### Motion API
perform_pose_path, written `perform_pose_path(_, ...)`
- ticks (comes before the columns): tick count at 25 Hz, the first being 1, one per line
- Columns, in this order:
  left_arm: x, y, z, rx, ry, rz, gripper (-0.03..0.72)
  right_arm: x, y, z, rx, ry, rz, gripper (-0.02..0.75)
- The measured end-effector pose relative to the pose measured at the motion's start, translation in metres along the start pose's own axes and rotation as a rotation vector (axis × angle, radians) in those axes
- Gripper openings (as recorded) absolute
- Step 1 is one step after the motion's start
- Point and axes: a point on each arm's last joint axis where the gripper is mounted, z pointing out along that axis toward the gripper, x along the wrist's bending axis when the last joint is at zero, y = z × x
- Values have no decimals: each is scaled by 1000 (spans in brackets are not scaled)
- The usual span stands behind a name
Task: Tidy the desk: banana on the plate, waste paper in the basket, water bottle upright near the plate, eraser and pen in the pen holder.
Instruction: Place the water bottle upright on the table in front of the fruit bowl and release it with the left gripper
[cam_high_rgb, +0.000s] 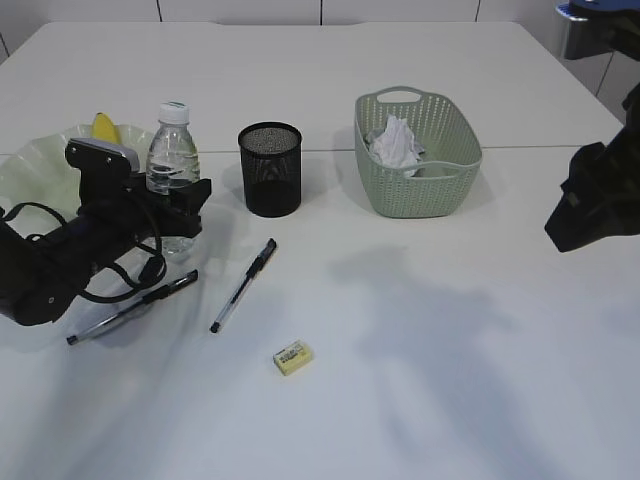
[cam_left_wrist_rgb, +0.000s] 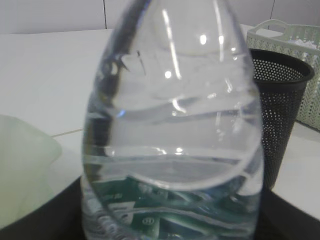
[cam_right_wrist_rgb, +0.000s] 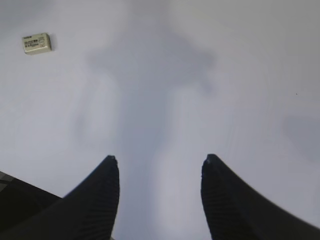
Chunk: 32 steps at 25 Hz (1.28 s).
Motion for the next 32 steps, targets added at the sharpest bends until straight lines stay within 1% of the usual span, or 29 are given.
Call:
perform_pose_path(4,1,0,0,-1,8,-4,481,0,0,0,2,0,0,393)
perform_pose_path(9,1,0,0,-2,15,-5,515,0,0,0,0,0,0,393)
perform_pose_path(14,2,0,0,-2,19,-7,524,0,0,0,0,0,-1,393)
perform_pose_path(18,2,0,0,-2,19,-7,554,0,0,0,0,0,-1,393)
perform_pose_path(21,2,0,0,-2,19,-7,563,0,0,0,0,0,-1,393)
perform_pose_path(24,0,1,-1,0,2,1,572,0,0,0,0,0,-1,393)
perform_pose_path(28,-2,2,-2,2,-12,8,610,0,0,0,0,0,-1,393)
perform_pose_path(32,-2,2,-2,3,-16,10,619,0,0,0,0,0,-2,393)
